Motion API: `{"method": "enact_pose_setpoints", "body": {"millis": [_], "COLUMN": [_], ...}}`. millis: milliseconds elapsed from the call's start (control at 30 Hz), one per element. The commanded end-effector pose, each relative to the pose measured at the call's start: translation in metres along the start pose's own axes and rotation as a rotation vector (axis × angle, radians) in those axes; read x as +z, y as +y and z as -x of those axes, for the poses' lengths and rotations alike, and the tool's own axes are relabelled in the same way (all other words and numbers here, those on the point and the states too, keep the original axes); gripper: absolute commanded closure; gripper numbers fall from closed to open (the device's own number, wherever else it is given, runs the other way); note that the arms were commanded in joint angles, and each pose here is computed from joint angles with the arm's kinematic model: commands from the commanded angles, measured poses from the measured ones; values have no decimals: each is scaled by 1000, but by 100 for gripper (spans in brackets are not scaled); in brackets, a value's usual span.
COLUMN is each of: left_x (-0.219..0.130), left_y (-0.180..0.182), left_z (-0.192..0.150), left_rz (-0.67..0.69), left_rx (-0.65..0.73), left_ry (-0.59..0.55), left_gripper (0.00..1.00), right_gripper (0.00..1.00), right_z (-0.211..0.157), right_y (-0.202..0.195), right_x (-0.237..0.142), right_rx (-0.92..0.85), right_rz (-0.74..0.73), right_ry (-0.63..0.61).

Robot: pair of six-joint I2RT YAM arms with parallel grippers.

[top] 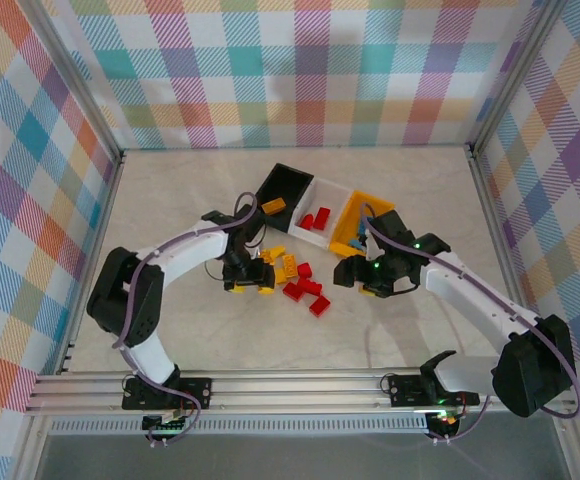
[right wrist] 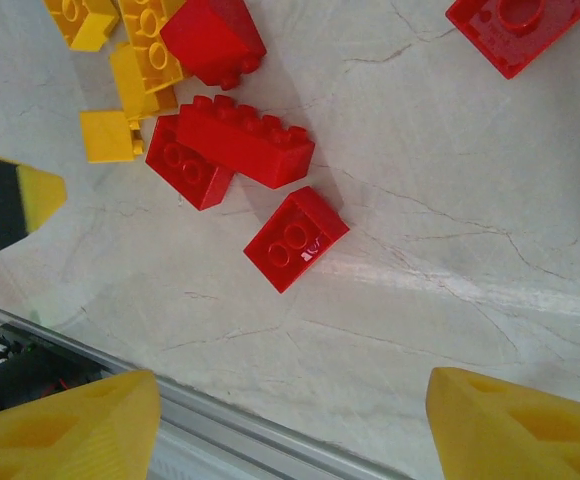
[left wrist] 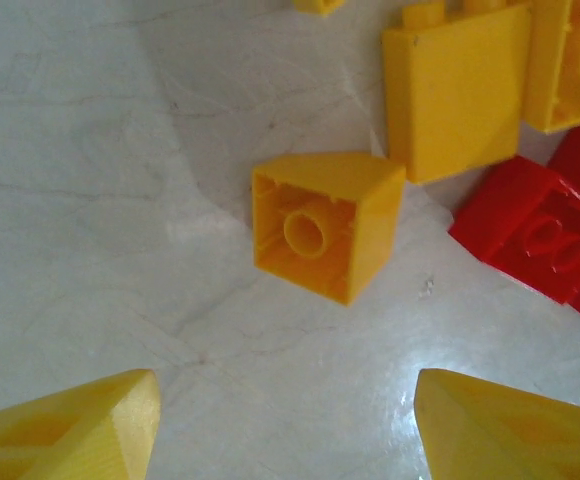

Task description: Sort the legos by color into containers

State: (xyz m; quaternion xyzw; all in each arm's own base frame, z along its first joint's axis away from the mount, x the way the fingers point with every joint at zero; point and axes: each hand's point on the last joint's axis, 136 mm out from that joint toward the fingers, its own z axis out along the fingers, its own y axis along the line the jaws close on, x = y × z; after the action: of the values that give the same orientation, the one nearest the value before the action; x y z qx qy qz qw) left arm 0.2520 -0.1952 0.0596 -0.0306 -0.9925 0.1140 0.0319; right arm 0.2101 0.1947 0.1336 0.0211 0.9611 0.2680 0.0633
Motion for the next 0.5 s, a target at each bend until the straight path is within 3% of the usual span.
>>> {"method": "enact_pose_setpoints", "body": {"millis": [0,133,467], "left_x": [3,14,27], "left_y": [1,-2,-5], "left_z": [16,19,30], "left_rz": [42,39,44], "left_rx": [44,55,63], "left_ry": [-24,5,21], "left_gripper": [33,36,40], "right_gripper": [32,35,35], "right_z": [7,6,5], "right_y": [9,11,9], "right_x": [-2,-2,-13], "right_rx": [-48,-24,-5], "right_rz": [42,32,48], "right_ry": [-29,7,-59]}}
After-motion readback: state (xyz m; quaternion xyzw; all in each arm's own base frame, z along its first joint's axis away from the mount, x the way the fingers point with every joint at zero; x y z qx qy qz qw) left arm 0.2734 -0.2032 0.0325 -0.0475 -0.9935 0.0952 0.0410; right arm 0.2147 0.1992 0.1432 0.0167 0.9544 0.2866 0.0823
